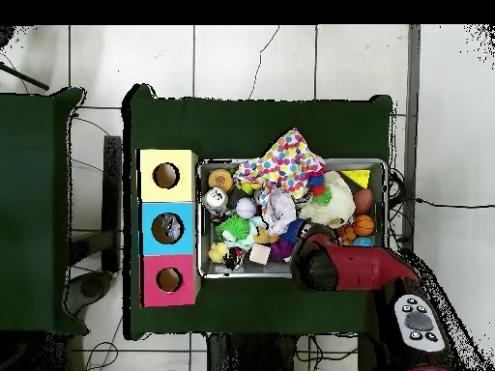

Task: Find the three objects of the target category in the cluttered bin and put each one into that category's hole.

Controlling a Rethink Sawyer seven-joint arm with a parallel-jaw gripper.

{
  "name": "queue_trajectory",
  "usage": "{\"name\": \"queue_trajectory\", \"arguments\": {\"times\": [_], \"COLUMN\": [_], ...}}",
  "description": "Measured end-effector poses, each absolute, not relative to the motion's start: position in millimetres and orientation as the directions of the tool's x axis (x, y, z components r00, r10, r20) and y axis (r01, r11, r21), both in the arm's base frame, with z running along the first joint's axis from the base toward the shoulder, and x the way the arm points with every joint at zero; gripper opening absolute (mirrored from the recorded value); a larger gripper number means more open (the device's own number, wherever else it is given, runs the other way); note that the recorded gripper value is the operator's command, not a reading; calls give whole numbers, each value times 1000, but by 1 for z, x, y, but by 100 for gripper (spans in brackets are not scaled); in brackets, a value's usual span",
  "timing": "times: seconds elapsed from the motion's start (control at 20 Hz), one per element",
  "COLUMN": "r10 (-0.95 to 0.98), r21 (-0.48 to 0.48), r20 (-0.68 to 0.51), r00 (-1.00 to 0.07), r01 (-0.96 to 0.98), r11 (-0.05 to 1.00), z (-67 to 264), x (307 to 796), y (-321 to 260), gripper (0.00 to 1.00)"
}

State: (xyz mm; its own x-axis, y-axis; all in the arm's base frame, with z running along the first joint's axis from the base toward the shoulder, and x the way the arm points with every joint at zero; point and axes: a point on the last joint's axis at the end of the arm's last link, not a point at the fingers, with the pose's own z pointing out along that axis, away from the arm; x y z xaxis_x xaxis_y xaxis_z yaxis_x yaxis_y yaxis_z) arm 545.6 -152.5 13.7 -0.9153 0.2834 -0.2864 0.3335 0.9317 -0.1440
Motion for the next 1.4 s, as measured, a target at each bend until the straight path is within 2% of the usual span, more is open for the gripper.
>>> {"name": "queue_trajectory", "arguments": {"times": [0.5,1.4], "r10": [303,152], "r21": [-85,-172], "r20": [-327,-371], "r00": [-895,-916], "r01": [347,228], "r11": [934,958], "z": [-5,-8], "x": [545,507], "y": [-156,-122], "gripper": [100,100]}}
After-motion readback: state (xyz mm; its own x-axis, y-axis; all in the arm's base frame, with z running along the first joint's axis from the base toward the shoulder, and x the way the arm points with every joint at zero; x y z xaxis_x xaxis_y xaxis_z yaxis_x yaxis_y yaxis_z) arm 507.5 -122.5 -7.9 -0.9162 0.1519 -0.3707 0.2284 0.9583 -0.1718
